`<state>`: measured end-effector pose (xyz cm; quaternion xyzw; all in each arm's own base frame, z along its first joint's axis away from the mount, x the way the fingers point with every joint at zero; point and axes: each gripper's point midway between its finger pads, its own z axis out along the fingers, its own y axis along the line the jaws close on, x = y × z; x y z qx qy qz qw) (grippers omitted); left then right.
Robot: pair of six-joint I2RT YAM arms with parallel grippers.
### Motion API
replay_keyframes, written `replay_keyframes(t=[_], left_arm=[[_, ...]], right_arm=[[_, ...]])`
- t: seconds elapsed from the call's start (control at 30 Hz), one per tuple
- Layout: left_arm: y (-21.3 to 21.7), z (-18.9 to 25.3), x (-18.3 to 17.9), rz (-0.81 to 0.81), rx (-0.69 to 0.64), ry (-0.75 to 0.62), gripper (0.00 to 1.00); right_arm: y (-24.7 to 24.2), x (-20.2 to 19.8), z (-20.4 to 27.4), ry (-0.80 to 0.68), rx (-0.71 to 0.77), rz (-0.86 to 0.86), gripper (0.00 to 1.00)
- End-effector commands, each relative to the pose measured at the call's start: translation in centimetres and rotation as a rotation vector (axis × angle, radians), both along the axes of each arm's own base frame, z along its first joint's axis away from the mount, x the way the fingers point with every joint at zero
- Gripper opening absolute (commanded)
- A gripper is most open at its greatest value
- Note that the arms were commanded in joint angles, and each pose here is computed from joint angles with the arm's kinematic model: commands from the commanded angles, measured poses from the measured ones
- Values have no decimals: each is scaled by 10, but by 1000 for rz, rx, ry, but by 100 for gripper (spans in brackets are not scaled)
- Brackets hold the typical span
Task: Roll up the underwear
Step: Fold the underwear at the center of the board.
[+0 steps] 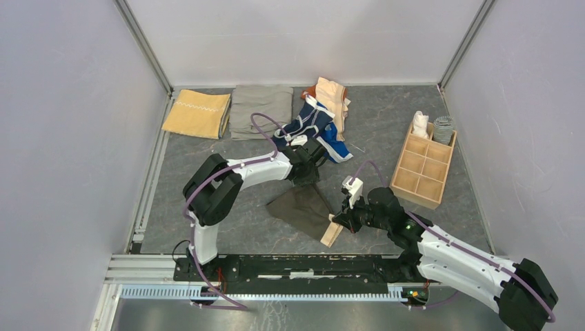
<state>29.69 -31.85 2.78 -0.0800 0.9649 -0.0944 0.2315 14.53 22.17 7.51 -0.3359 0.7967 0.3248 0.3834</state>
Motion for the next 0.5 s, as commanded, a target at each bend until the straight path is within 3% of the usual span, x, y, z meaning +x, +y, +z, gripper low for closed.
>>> replay_keyframes(t=[0.0,0.13,0.47], left_arm=[[-6,-6,2,40,-38,16,54],[-3,-15,-1,40,-29,25,49],[-5,-20,-3,17,-41,28,16]], right_arm=[[5,5,7,-37,23,9,0],[5,4,5,-31,22,11,0],[4,5,4,-30,17,4,0]])
